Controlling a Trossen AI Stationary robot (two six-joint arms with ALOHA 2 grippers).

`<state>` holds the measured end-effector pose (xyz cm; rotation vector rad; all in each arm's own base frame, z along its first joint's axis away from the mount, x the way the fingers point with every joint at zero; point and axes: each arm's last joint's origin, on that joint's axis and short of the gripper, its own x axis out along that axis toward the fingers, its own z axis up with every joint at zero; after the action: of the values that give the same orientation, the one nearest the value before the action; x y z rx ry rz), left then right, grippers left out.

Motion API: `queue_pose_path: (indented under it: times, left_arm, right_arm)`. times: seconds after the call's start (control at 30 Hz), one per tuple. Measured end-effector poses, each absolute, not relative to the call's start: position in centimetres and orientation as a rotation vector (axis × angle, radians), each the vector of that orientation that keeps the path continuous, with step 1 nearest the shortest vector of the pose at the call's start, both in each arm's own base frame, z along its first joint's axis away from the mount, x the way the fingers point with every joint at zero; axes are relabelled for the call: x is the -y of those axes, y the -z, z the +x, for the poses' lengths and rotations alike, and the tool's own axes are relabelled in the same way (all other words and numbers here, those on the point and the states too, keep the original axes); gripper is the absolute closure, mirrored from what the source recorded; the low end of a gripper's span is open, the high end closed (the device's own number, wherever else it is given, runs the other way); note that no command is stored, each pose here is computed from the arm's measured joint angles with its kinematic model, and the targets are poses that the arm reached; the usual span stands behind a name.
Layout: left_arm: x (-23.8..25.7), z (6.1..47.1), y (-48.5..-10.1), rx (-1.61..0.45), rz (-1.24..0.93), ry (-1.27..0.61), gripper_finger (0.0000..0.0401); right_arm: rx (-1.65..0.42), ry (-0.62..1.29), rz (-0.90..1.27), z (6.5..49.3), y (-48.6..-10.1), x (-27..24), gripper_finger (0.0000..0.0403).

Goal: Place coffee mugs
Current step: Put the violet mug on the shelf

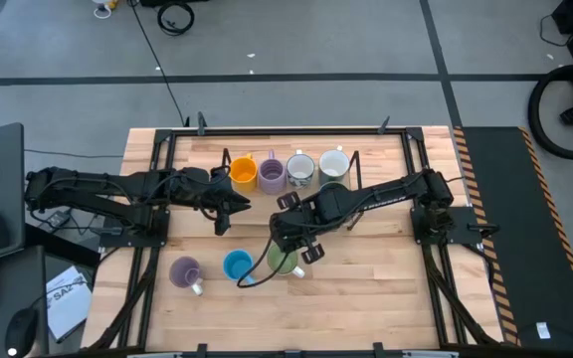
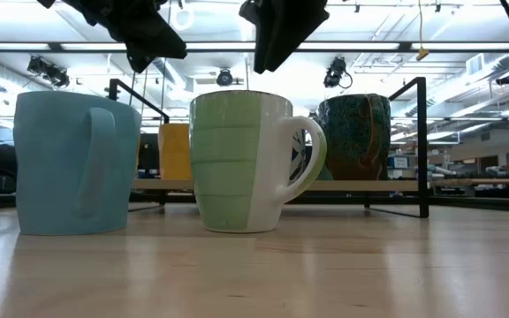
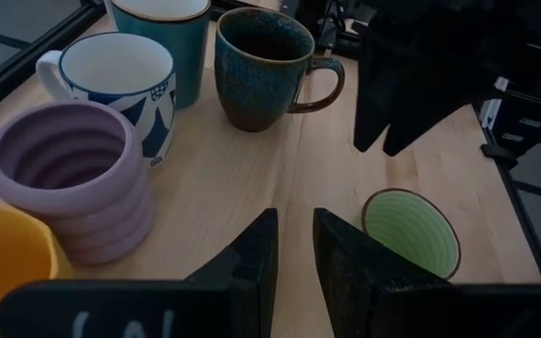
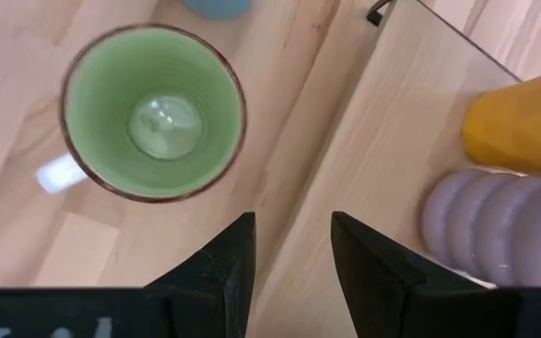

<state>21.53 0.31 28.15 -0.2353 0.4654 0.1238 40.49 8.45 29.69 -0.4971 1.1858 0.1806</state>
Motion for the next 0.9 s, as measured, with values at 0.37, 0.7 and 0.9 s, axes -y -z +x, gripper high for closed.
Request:
queue_pose_path:
  times: [0.37,0.7,0.9]
  left_arm:
    - [-0.3,21.4,-27.9,-0.49,-0.295,-0.108,0.0324]
    - [0.2,21.4,-27.9,-0.507,-0.334,-0.051,0.0324]
    - [1.7,21.2,-27.6,-0.557,-0.343,0.037,0.0324]
  right_arm:
    - [-1.197,-0.27,-0.598,39.2,-30.7,-9.2,0.0257]
    - [-0.996,-0.364,-0.534,40.7,-32.1,-10.5,0.0257]
    - [-1.036,-0.308,-0.574,40.6,-31.2,-10.2,0.0257]
